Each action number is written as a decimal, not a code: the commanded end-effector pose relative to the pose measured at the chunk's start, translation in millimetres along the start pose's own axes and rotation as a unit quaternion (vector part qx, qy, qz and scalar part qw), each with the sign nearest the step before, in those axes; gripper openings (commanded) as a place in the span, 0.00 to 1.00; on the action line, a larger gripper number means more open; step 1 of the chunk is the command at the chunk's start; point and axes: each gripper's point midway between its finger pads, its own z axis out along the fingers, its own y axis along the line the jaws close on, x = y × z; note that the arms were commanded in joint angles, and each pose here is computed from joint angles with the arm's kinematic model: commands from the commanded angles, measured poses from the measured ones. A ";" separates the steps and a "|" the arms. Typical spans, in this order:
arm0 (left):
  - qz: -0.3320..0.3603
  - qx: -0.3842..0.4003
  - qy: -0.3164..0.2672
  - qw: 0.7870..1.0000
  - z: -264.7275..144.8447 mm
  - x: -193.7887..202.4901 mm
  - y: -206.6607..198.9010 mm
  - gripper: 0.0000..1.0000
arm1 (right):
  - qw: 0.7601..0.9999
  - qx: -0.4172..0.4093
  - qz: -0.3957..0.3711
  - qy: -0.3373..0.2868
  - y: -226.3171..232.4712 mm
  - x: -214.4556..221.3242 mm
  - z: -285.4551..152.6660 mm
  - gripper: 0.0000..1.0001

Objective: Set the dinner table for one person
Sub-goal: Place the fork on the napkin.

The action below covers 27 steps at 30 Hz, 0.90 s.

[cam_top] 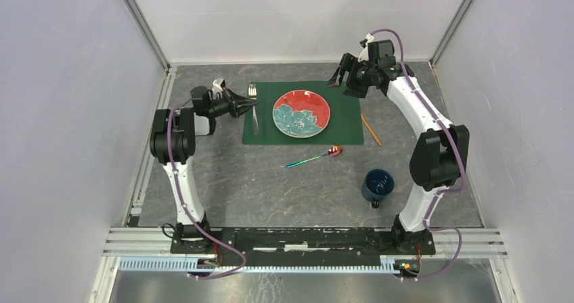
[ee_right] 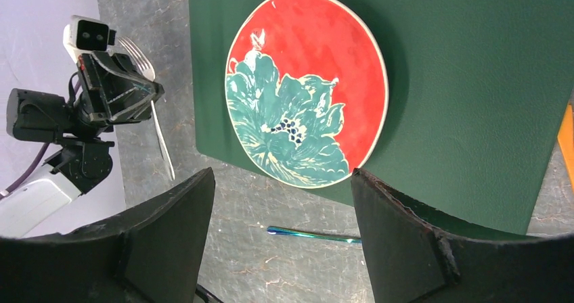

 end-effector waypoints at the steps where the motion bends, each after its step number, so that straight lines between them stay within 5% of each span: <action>1: 0.049 -0.001 0.004 0.999 -4.0 -1.2 -15.4 0.02 | 0.999 -0.020 -0.019 -0.042 23.0 -23.3 -26.4 0.80; 27: 0.038 -0.066 0.054 0.996 28.0 -17.7 20.3 0.02 | 0.998 -0.024 -0.012 -0.049 23.8 -23.6 -27.5 0.80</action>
